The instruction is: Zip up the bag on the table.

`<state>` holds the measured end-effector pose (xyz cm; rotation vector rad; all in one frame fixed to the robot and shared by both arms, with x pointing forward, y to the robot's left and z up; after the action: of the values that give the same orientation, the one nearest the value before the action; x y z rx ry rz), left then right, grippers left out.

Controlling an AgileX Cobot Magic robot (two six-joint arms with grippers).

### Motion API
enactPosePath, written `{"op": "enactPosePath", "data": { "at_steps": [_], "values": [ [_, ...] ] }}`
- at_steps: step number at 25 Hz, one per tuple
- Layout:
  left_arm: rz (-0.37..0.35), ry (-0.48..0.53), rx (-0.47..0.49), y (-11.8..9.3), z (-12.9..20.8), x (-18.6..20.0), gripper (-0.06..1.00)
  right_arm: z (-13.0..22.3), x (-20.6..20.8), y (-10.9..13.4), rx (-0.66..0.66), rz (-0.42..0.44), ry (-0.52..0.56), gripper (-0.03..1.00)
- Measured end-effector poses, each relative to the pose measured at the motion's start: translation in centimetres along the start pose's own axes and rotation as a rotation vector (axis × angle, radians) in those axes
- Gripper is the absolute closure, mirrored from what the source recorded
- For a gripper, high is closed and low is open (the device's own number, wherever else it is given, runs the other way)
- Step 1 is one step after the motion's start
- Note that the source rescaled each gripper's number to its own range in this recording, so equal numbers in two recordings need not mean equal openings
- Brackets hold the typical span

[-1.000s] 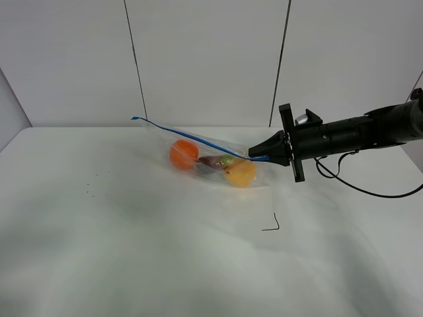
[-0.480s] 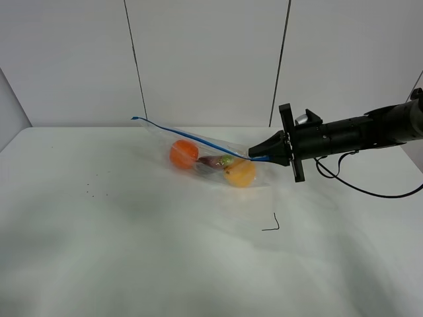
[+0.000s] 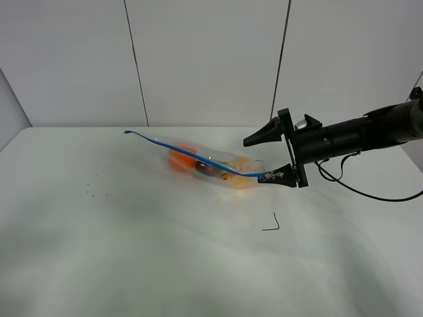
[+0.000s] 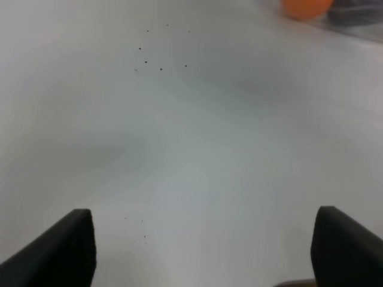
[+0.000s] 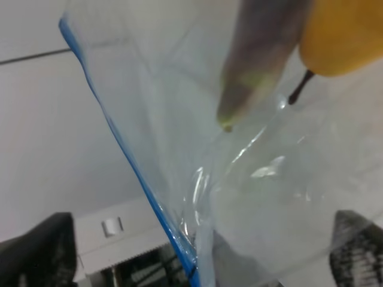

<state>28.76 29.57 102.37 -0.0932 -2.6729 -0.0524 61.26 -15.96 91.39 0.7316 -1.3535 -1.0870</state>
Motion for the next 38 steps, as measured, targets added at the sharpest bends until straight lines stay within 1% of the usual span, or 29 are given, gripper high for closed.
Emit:
{"op": "enactPosePath", "data": {
  "at_steps": [3,5,7,10,13,15,16,20,23,25,33,35,38],
  "values": [
    [0.000,0.000,0.000,0.0,0.0,0.0,0.02,0.5,0.3,-0.7,0.014,0.087,0.049,-0.02],
    [0.000,0.000,0.000,0.0,0.0,0.0,0.02,0.7,0.8,-1.1,0.048,0.181,0.083,-0.03],
    [0.000,0.000,0.000,0.0,0.0,0.0,0.02,0.3,2.0,-0.6,0.094,0.287,0.091,-0.03],
    [0.000,-0.001,0.000,0.0,0.0,0.0,0.02,-0.7,4.3,0.0,0.171,0.502,0.072,-0.03],
    [0.000,-0.001,0.000,0.0,0.0,0.0,0.02,-2.0,6.3,0.5,0.246,0.740,0.033,-0.03],
    [0.000,-0.001,0.000,0.0,0.0,0.0,0.02,-2.8,7.0,1.1,0.282,0.841,0.000,-0.03],
    [0.000,-0.001,0.000,0.0,0.0,0.0,0.02,-3.2,7.4,1.4,0.302,0.877,-0.017,-0.03],
    [-0.002,-0.001,-0.001,0.0,0.0,0.0,0.02,-4.2,8.8,2.2,0.340,0.955,-0.068,-0.03],
    [-0.002,-0.001,-0.001,0.0,0.0,0.0,0.02,-4.6,10.0,1.6,0.359,1.043,-0.071,-0.03],
    [-0.002,-0.001,-0.001,0.0,0.0,0.0,0.02,-4.8,10.8,1.2,0.355,1.075,-0.077,-0.03],
    [-0.002,-0.001,-0.001,0.0,0.0,0.0,0.02,-5.3,13.1,0.5,0.310,1.091,-0.115,-0.03],
    [-0.002,-0.001,-0.001,0.0,0.0,0.0,0.02,-5.2,13.4,0.9,0.316,1.092,-0.126,-0.03],
    [-0.002,-0.001,-0.001,0.0,0.0,0.0,0.02,-4.7,14.0,2.1,0.336,1.088,-0.156,-0.03]
  ]
}}
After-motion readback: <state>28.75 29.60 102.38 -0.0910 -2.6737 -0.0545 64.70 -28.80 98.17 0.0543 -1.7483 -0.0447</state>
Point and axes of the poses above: a point on each arm's last joint axis where the gripper is mounted, x pointing back along that axis away from the gripper, y along the wrist's bending axis when the last joint is at zero, z = x × y, the point moved 6 cm from there along -x, pointing out along that axis toward the gripper, and after that the axes turned 1 degree about -x, right-handed, at the moved point
